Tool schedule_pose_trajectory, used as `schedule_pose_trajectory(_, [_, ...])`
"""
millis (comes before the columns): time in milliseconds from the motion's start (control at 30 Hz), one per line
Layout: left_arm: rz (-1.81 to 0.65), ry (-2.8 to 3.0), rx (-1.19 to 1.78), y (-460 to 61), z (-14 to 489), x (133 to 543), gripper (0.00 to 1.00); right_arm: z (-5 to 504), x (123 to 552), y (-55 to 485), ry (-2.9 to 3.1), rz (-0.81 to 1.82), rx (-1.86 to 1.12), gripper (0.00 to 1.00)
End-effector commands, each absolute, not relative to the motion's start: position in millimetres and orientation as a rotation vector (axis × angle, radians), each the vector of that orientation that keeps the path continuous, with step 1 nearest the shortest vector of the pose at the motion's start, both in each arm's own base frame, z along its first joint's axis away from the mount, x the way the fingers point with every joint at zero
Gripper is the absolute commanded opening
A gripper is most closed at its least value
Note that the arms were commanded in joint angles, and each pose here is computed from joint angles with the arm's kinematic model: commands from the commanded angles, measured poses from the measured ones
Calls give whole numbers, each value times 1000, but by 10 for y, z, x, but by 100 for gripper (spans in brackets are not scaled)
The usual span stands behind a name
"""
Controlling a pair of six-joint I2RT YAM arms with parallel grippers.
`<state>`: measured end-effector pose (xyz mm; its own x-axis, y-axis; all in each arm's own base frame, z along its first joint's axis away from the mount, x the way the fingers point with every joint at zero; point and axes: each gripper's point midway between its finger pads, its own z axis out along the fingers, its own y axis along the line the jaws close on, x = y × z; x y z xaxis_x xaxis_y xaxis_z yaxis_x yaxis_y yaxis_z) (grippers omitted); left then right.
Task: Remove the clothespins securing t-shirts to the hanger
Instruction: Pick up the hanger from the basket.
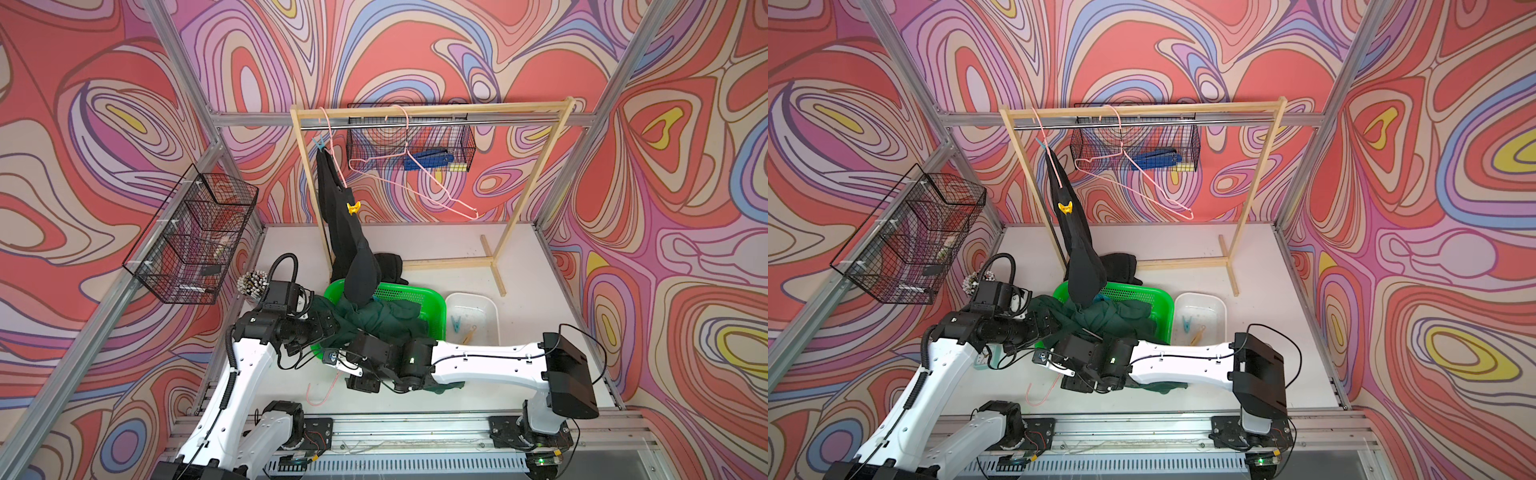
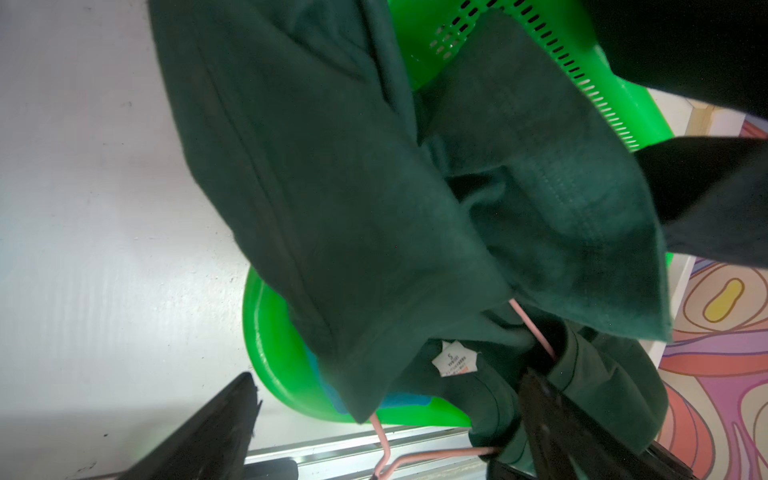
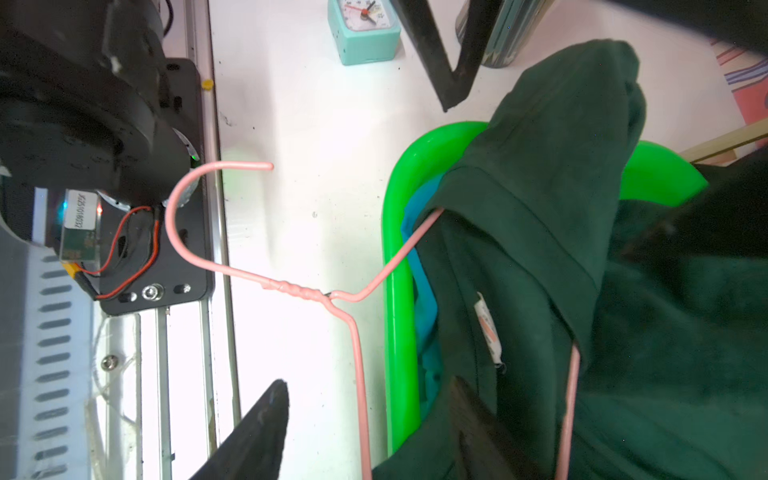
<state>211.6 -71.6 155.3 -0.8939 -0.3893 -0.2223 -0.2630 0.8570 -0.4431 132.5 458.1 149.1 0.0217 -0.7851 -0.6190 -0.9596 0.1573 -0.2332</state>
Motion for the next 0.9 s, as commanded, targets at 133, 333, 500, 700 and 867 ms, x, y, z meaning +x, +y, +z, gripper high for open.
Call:
schedule_pose_trajectory(133, [-581,2713,-463,-684,1510,2171,100,1298,1396,4665,1699,225,-1727,59])
schedule_pose_trajectory(333, [-617,2718,-479,-711,1477,2190,100,1167,1377,4790,1669,239,-1757,54])
schedule_pose_trajectory(500, [-621,2709,-480,-711,1490,2201,100,1095,1346,4832,1674,246,-1788,49])
schedule_pose_trajectory(700, [-619,2708,-477,-705,1485,2189,100,1115,1320,4865,1659,239,-1790,42])
schedule_pose_trajectory(867, [-624,2703,-477,-704,1494,2200,100,1125,1275,4884,1647,236,-1793,40])
